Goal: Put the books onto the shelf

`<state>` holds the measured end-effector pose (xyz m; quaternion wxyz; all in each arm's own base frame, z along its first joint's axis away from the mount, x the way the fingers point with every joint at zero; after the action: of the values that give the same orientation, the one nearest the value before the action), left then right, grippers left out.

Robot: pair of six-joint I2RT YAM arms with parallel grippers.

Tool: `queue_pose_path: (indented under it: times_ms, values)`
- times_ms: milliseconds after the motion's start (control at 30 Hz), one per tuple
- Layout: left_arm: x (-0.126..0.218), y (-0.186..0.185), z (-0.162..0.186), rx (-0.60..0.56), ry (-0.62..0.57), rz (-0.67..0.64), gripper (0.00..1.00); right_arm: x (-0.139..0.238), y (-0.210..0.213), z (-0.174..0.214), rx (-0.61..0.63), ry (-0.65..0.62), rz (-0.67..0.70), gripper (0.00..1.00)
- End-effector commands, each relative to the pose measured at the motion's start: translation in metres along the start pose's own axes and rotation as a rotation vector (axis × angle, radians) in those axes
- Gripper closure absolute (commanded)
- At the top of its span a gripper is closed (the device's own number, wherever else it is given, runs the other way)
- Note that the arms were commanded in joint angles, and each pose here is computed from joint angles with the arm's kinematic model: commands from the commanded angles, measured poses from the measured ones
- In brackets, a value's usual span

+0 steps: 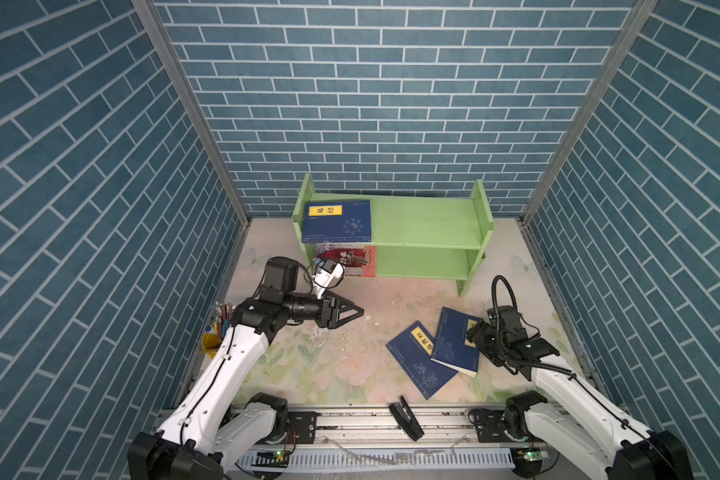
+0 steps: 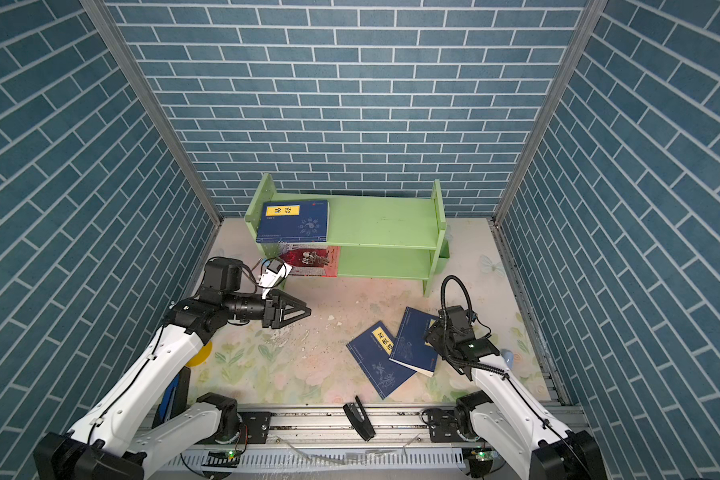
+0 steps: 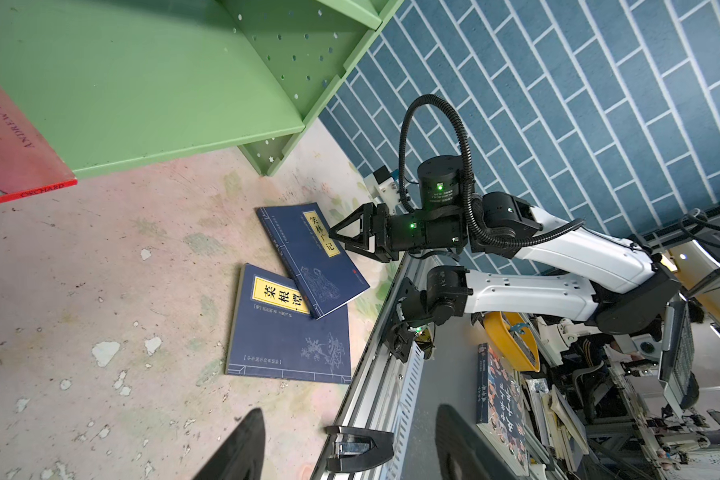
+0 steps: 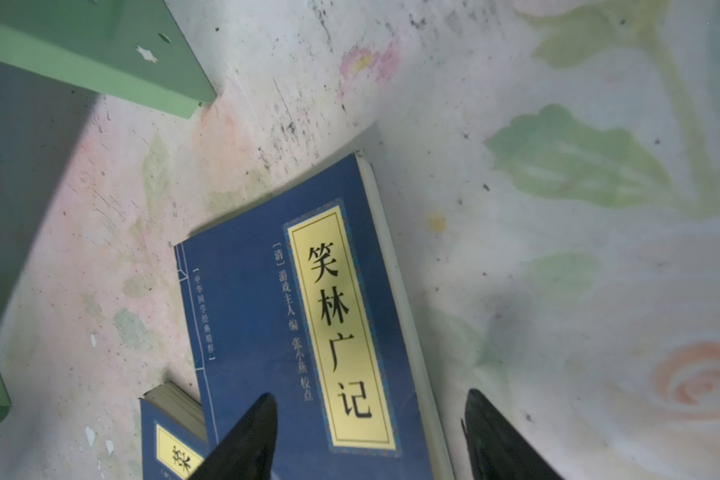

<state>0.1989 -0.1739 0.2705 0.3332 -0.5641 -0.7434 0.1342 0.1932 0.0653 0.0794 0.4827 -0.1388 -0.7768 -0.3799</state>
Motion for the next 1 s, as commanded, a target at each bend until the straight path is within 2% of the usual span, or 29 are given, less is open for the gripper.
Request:
queue_pose_path:
  times_ms: [0,133,367,500,700,967]
  values:
    - [-0.008,0.002,-0.002,-0.018,-0.006,0.005,0.33,0.001,0.007,-0.004,0.085,0.013,-0.008,0.31]
    - [-0.019,0.005,0.004,-0.013,0.036,0.020,0.33,-0.004,0.021,-0.001,0.189,0.070,-0.045,0.32]
    - [-0.033,0.016,0.008,0.017,0.079,0.019,0.36,-0.010,0.035,-0.001,0.287,0.132,-0.029,0.46]
    - [-0.036,0.018,0.012,-0.026,0.060,0.001,0.36,-0.013,0.038,0.002,0.320,0.170,-0.041,0.46]
    - [-0.049,0.028,0.025,-0.002,0.115,-0.033,0.36,-0.016,0.042,0.009,0.356,0.217,-0.059,0.47]
    - [-0.063,0.036,0.030,0.014,0.150,-0.033,0.38,-0.025,0.046,0.018,0.412,0.238,-0.014,0.47]
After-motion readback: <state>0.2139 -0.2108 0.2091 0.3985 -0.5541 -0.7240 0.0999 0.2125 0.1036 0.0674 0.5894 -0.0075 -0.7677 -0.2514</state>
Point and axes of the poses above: each gripper's point midway between its finger pads, its own x axis back along the fingers, its own y axis along the line the jaws close on, z = x × y, the point moved 4 cm from there along x, back along the fingers, and after that the axes turned 8 degrees about -x, right-handed, at the moved point
